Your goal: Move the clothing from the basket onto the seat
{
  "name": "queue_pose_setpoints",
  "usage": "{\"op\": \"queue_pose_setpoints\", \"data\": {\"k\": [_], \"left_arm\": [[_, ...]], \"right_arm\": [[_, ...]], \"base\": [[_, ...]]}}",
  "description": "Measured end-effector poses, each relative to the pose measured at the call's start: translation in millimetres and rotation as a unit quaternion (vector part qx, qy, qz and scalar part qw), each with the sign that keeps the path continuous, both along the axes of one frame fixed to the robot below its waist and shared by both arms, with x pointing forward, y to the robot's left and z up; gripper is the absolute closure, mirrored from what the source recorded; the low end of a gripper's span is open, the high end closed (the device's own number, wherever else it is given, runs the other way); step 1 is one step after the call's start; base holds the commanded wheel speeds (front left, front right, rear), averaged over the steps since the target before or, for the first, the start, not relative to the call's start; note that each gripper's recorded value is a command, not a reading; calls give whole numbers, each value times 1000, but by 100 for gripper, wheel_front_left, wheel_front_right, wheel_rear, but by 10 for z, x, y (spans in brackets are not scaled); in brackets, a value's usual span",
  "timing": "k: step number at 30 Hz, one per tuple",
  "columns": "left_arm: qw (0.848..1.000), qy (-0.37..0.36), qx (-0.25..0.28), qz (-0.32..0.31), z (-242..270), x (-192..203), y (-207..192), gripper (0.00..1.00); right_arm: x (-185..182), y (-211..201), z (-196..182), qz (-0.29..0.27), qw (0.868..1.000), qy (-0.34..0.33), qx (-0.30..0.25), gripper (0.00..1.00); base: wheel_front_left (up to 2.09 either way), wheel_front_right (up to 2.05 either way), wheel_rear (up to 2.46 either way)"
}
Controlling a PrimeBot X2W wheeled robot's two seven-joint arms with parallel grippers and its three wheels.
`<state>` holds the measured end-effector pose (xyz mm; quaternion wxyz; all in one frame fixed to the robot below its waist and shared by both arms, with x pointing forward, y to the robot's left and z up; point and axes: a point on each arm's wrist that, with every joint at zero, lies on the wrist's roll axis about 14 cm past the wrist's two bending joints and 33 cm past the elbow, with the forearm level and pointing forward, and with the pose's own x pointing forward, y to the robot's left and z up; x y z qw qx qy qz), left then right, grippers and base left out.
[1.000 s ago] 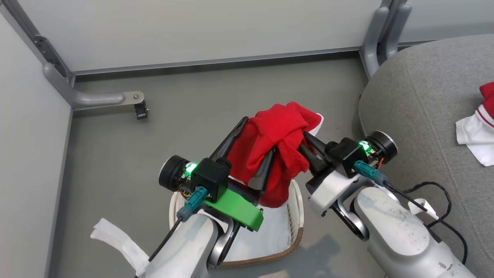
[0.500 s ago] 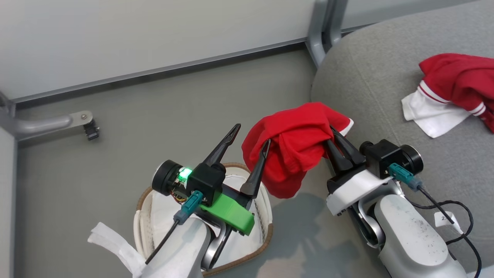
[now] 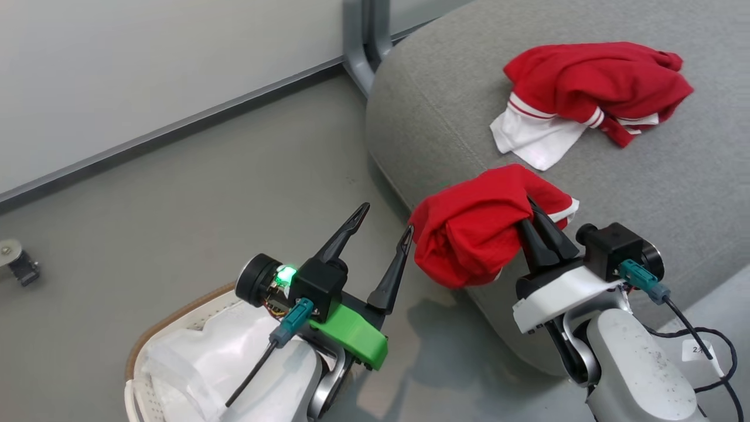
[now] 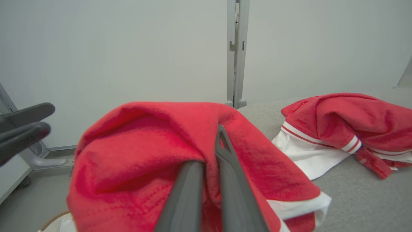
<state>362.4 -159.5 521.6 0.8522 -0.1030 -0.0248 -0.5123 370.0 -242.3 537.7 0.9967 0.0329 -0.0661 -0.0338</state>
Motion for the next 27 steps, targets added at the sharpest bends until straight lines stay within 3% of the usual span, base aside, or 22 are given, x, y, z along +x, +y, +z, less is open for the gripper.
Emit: {"op": "queue_pose_setpoints", "data": {"k": [7,12,21,27], "left_arm": [[998,8,-8,-69,-7,-275,-334,0],[996,21,-7,-88,-83,-324,-417,0],[996,39,12,-82,-358,-180,-417,0],[996,49,24,-71,-576,22,-371,0]], "right_arm": [[-387,-579,61,-89,996,-2,-16,100],[-494,-799,50,-115,992,11,-40,100],[-66,-1289,666,-126,979,-13,-162,100],[255,-1806,1126,-165,952,-9,-256,100]], "base": [[0,0,0],[0,0,0],[0,0,0],[0,0,0]]}}
